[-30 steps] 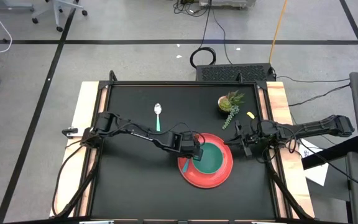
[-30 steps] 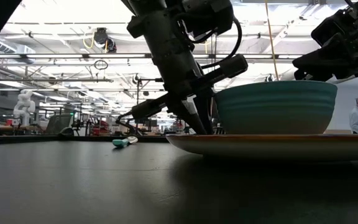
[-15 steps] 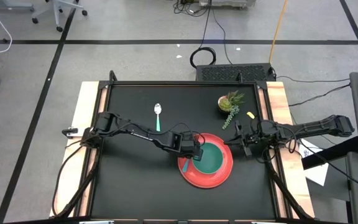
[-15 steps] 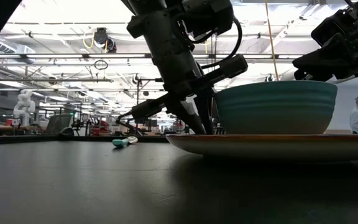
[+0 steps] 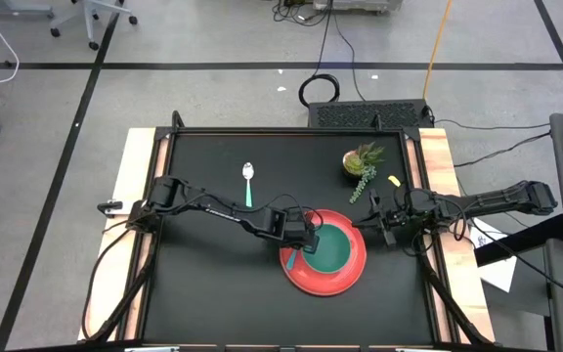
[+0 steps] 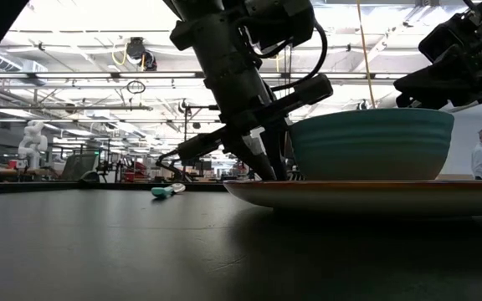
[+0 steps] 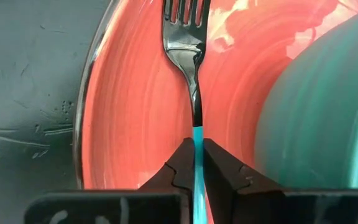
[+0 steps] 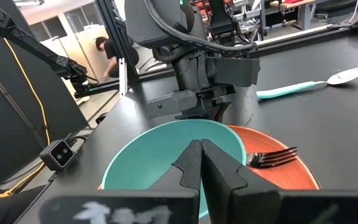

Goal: Set table place
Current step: Put the blue fork to the left of the green bowl on the orange plate

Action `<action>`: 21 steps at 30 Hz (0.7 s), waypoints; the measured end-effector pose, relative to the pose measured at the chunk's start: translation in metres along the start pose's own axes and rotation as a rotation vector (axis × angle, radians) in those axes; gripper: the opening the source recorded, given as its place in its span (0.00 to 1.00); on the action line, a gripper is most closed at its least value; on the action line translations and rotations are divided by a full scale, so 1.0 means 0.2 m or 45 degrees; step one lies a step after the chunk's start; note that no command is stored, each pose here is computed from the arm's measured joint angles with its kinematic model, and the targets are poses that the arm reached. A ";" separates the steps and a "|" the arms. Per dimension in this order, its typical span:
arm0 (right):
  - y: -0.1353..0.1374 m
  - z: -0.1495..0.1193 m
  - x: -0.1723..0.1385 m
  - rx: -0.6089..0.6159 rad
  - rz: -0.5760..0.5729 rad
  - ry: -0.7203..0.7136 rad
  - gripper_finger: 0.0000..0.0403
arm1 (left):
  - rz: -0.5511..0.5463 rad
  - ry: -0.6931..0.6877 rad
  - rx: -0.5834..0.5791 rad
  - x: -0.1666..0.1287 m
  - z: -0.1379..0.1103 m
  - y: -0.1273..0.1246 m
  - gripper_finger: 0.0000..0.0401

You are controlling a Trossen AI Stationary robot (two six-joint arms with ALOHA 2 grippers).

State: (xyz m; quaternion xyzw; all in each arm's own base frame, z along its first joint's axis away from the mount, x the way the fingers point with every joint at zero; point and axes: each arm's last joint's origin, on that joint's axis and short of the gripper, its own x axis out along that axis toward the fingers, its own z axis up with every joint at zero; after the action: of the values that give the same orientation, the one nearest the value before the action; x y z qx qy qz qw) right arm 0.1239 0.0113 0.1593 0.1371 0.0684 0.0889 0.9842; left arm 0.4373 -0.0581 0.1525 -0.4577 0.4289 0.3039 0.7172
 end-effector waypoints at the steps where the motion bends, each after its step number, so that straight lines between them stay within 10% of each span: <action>1: 0.00 0.00 0.00 0.000 0.000 0.000 0.00 | 0.000 0.000 0.000 0.00 0.00 0.00 0.06; 21: 0.00 0.00 0.00 0.005 0.000 0.000 0.00 | 0.001 0.001 0.004 0.00 -0.02 0.00 0.24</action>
State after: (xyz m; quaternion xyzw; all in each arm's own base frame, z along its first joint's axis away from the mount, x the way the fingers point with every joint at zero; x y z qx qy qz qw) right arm 0.1239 0.0113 0.1593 0.1390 0.0686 0.0889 0.9839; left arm 0.4367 -0.0612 0.1524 -0.4564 0.4297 0.3035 0.7175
